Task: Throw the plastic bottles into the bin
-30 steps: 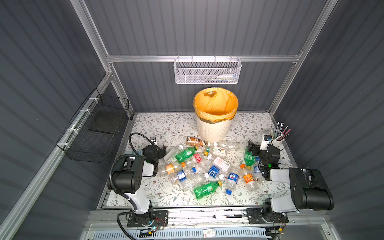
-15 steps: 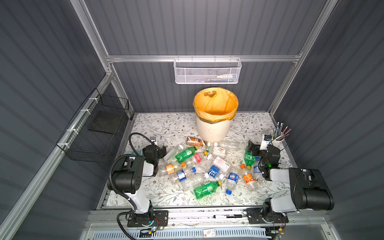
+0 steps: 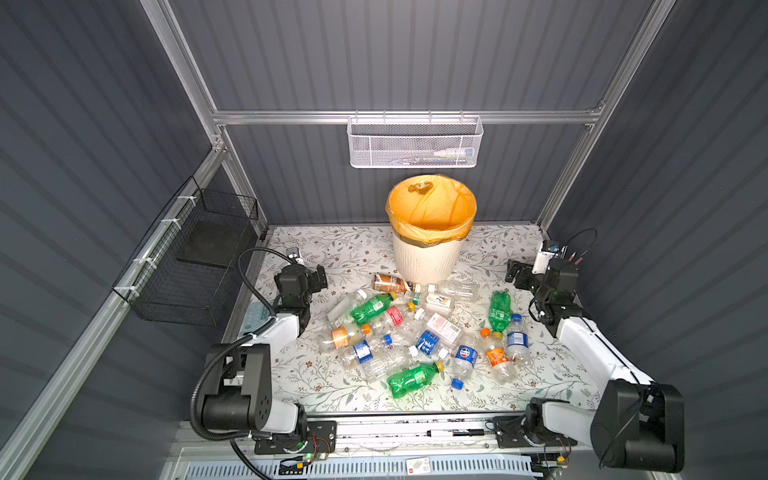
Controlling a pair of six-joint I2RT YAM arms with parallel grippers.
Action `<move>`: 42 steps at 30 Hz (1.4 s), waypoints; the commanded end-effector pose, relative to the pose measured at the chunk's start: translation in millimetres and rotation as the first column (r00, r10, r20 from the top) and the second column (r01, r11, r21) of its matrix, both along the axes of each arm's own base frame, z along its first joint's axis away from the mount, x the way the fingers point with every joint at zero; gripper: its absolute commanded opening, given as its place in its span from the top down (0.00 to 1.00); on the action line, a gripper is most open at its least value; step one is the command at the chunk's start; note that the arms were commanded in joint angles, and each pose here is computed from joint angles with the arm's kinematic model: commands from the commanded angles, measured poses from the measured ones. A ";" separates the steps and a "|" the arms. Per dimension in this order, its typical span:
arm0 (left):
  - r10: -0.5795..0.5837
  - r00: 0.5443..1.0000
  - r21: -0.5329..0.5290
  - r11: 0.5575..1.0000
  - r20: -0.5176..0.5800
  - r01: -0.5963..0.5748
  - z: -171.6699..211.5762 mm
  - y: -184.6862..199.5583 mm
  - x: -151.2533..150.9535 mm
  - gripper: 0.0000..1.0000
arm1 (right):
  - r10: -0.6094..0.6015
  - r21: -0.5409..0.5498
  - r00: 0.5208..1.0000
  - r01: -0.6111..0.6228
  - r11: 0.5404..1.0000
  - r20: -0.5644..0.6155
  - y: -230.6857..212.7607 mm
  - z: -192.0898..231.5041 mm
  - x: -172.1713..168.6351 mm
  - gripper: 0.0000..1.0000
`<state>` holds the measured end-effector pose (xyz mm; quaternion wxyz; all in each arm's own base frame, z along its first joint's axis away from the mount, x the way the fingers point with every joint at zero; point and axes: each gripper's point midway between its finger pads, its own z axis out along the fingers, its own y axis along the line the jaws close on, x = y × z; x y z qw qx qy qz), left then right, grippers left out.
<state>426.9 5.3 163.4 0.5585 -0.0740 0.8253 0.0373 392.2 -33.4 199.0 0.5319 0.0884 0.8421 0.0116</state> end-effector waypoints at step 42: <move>-0.051 0.981 -0.013 0.999 -0.188 0.049 -26.0 -45.4 -41.6 0.00 | 0.023 0.030 0.709 -0.003 1.000 -0.704 40.6 -158.8 -10.1 0.28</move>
